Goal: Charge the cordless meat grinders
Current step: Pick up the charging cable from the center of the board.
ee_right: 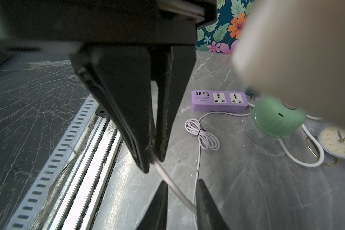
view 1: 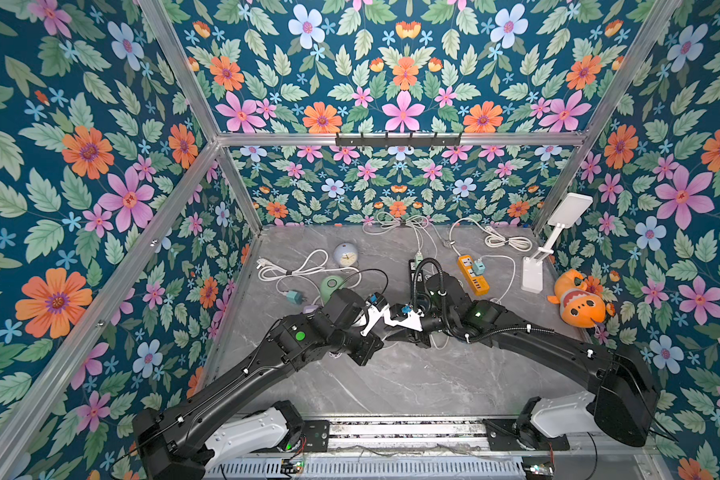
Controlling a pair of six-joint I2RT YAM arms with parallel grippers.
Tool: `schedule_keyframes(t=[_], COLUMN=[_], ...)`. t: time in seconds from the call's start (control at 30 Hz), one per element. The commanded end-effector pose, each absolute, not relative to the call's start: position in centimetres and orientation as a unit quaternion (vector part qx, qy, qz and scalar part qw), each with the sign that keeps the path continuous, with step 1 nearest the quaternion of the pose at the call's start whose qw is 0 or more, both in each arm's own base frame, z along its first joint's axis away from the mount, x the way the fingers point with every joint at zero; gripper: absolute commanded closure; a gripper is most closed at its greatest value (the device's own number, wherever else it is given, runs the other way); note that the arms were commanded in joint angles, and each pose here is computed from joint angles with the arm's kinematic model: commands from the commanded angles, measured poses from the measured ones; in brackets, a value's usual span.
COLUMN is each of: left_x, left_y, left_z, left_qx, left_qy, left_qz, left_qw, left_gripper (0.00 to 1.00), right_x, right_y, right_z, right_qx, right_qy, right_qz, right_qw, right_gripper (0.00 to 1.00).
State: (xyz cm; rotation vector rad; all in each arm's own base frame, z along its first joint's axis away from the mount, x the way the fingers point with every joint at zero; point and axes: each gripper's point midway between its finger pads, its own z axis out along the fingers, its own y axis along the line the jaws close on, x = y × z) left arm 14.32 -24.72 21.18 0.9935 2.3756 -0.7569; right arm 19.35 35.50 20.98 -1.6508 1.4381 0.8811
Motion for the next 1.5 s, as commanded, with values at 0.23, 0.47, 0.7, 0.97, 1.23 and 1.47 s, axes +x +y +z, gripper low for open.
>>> schedule_keyframes(t=[0.23, 0.47, 0.7, 0.97, 1.23, 1.47], left_x=[14.1, 15.6, 19.6, 20.6, 22.1, 23.6], left_y=[-25.6, -24.8, -19.4, -23.2, -24.4, -24.3], left_z=[22.7, 22.6, 21.8, 23.8, 24.5, 23.3], left_qx=[0.376, 0.343, 0.207, 0.019, -0.074, -0.127], left_qy=[0.840, 0.857, 0.904, 0.840, 0.806, 0.785], left_qz=[-0.303, -0.276, -0.221, -0.504, -0.567, -0.587], left_qw=[0.248, 0.267, 0.303, 0.202, 0.150, 0.150], left_gripper=[1.00, 0.52, 0.31, 0.41, 0.49, 0.50], right_x=[19.5, 19.4, 20.9, 28.3, 30.8, 29.5], right_y=[35.1, 35.0, 34.1, 31.7, 30.4, 32.2], right_z=[19.7, 19.8, 18.2, 18.1, 19.9, 20.5], right_qx=[-0.648, -0.647, -0.618, -0.473, -0.441, -0.465], right_qy=[0.584, 0.583, 0.624, 0.739, 0.719, 0.693], right_qz=[0.332, 0.330, 0.293, 0.162, 0.087, 0.081], right_qw=[0.360, 0.364, 0.377, 0.453, 0.530, 0.544], right_gripper=[1.00, 1.00, 1.00, 1.00, 1.00, 1.00])
